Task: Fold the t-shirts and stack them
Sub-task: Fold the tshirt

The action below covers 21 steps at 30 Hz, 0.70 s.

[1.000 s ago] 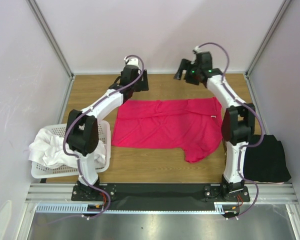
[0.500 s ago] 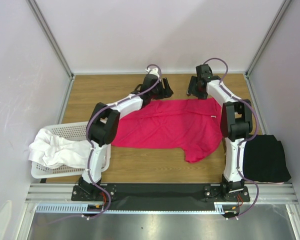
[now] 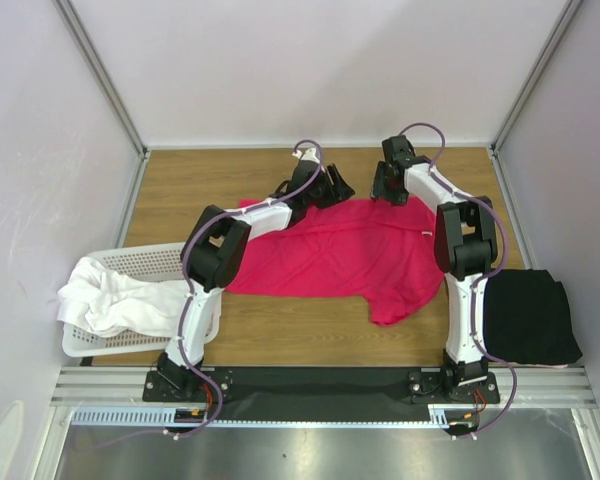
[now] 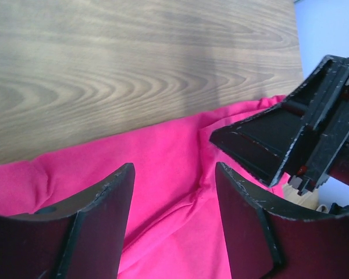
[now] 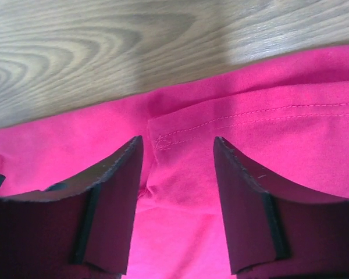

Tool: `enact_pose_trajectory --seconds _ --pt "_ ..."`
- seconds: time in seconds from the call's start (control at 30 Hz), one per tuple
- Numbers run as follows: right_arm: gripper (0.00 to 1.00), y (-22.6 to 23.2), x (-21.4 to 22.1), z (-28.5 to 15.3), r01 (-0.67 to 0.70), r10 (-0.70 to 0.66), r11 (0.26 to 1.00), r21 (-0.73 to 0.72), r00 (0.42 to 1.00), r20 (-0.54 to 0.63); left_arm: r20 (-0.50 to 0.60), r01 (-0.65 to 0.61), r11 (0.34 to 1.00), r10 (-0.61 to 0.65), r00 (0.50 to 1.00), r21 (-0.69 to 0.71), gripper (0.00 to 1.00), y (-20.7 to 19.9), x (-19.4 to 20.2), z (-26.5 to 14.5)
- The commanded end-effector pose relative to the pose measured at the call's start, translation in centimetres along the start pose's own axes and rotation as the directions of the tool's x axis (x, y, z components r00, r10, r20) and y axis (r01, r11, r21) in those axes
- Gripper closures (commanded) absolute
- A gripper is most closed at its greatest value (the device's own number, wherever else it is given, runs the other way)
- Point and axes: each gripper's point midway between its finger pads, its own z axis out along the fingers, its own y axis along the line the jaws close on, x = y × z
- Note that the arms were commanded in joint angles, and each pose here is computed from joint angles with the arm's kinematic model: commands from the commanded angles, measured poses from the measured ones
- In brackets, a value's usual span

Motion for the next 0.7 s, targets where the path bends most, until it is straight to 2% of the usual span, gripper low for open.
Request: enact_pose_trajectory --seconds 0.0,0.27,0.5,0.67 --pt "0.44 -0.2 0.2 0.9 0.028 -0.028 0.999 0.035 1.0 0.0 0.013 0.052 0.998 -0.052 0.999 0.024 0.37 0.2 0.1 0.5" --pt "0.48 -0.1 0.7 1.5 0.057 -0.056 0.995 0.081 0.998 -0.008 -0.018 0.064 0.998 -0.064 0.998 0.01 0.4 1.2 1.5 1.0" --pt "0.72 -0.2 0.3 0.5 0.059 -0.06 0.993 0.104 0.998 0.01 -0.029 0.084 0.996 -0.085 0.996 -0.029 0.41 2.8 2.6 1.3" --pt "0.73 0.1 -0.2 -1.0 0.058 -0.06 0.993 0.101 0.998 0.023 -0.035 0.103 0.994 -0.104 0.994 -0.039 0.41 3.5 3.2 1.5"
